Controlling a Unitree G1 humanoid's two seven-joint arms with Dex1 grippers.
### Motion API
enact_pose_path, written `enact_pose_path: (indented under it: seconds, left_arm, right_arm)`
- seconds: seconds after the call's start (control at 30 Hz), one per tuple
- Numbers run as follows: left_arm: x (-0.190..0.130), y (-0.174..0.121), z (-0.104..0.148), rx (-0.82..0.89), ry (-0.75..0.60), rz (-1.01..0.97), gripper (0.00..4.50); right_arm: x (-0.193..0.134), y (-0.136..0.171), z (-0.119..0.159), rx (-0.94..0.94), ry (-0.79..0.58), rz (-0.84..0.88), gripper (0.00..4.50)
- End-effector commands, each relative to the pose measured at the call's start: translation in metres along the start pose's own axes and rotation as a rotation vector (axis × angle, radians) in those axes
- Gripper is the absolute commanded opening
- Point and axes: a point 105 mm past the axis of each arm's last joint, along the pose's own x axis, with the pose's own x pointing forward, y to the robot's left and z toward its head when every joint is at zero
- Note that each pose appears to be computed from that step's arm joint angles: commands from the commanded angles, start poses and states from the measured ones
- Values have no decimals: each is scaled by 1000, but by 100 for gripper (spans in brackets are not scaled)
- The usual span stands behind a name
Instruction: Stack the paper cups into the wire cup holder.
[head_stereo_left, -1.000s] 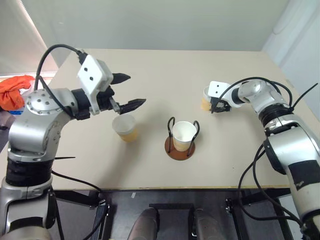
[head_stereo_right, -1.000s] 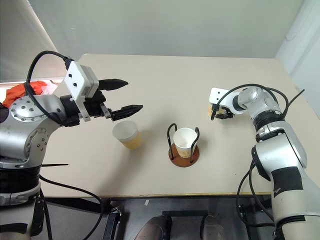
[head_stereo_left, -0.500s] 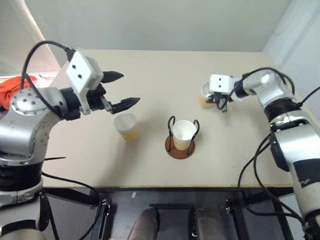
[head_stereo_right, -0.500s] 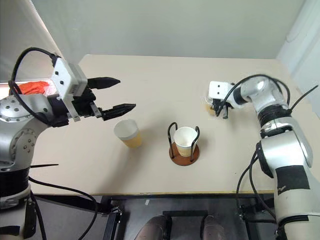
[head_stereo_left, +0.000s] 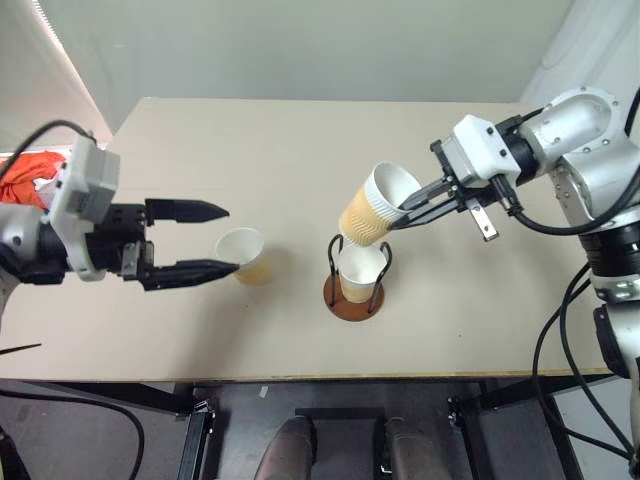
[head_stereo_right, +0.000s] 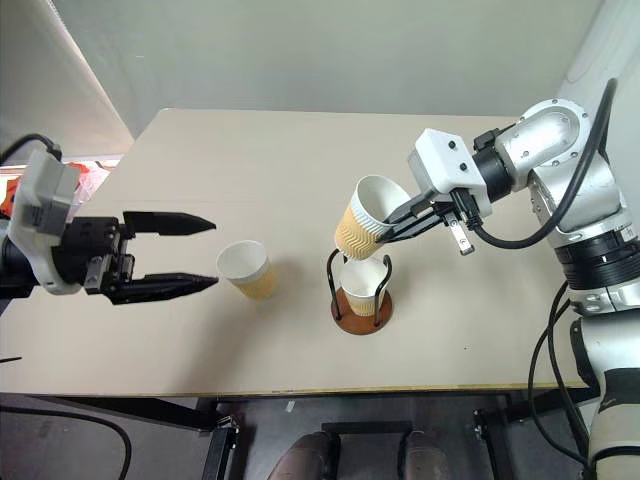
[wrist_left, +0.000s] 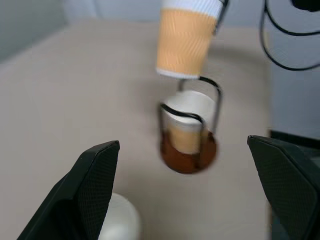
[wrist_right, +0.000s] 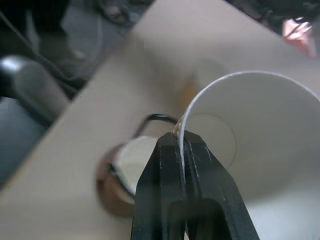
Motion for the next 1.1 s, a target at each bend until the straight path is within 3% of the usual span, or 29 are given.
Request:
enact_pose_path:
  seconds: [0.03, 0.57, 0.7, 1.03, 1.1]
  left_arm:
    - [-3, -6, 12, 61, -2, 2, 450]
    - [2, -6, 7, 75, 12, 22, 450]
    - [1, -5, 6, 79, 16, 29, 450]
    - [-3, 1, 5, 103, 48, 39, 450]
    - [-7, 8, 0, 120, 112, 61, 450]
  right_arm:
    - [3, 5, 2, -29, 22, 26, 2]
    - [24, 10, -15, -76, 112, 79, 2]
    - [24, 9, -16, -89, 129, 80, 90]
    - [21, 3, -3, -82, 55, 52, 433]
    - [19, 2, 2, -79, 24, 39, 447]
